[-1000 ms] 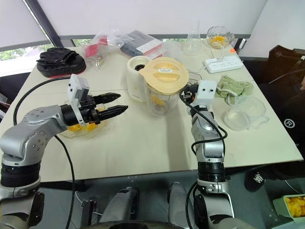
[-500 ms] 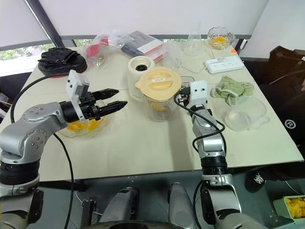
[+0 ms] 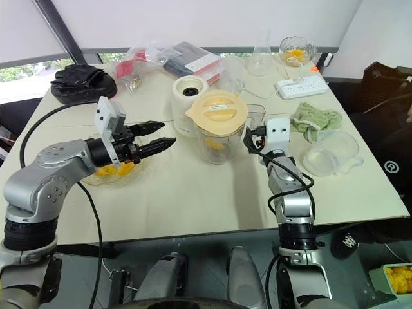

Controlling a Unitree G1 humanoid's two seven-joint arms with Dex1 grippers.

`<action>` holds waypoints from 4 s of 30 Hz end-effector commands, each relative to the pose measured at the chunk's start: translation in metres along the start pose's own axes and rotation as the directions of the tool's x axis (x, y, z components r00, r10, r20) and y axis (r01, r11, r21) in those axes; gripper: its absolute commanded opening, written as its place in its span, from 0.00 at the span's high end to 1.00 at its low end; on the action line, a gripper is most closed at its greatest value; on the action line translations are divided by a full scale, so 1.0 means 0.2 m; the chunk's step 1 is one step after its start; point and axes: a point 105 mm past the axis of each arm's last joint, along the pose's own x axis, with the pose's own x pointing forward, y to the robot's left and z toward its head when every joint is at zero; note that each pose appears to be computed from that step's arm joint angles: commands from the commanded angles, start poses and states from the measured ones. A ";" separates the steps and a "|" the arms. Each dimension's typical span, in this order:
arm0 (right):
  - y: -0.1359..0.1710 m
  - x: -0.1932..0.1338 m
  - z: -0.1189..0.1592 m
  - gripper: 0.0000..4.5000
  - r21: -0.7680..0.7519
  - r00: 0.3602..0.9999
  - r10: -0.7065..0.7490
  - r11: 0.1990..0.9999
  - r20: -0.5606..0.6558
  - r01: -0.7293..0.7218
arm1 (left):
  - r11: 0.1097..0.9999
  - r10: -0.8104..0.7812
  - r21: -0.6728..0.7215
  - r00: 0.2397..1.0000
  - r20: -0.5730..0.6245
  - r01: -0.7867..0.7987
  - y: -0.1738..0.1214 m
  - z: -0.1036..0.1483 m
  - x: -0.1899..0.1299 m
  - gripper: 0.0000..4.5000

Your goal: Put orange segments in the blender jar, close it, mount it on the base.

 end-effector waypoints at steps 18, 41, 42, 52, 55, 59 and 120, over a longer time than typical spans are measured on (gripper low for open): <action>0.02 0.03 0.08 0.83 0.013 0.998 0.004 1.000 0.060 -0.004 | 0.998 0.006 0.058 0.999 0.047 -0.009 0.00 0.05 0.00 0.30; -0.07 -0.06 0.60 0.83 0.085 0.957 -0.187 0.981 0.223 0.172 | 0.996 0.056 0.056 0.990 0.127 -0.064 -0.03 0.05 -0.01 0.30; -0.07 -0.06 0.63 0.83 0.076 0.955 -0.189 0.981 0.227 0.176 | 0.995 0.077 0.057 0.988 0.137 -0.085 -0.02 0.04 -0.01 0.30; -0.07 0.06 1.04 0.83 -0.004 0.953 -0.180 0.982 0.242 0.187 | 0.955 0.258 0.091 0.943 0.210 -0.282 0.02 0.02 -0.04 0.30; -0.01 0.11 1.17 0.83 0.013 0.956 -0.127 0.992 0.263 0.128 | 0.952 0.267 0.097 0.942 0.202 -0.291 0.01 0.00 -0.04 0.30; 0.06 0.16 1.25 0.83 0.031 0.961 -0.073 0.997 0.266 0.068 | 0.950 0.275 0.093 0.940 0.201 -0.298 -0.01 -0.02 -0.05 0.30; 0.39 0.43 0.82 0.83 -0.005 0.997 -0.053 0.999 0.048 0.054 | 0.925 0.336 0.131 0.930 0.146 -0.355 -0.04 -0.05 -0.12 0.30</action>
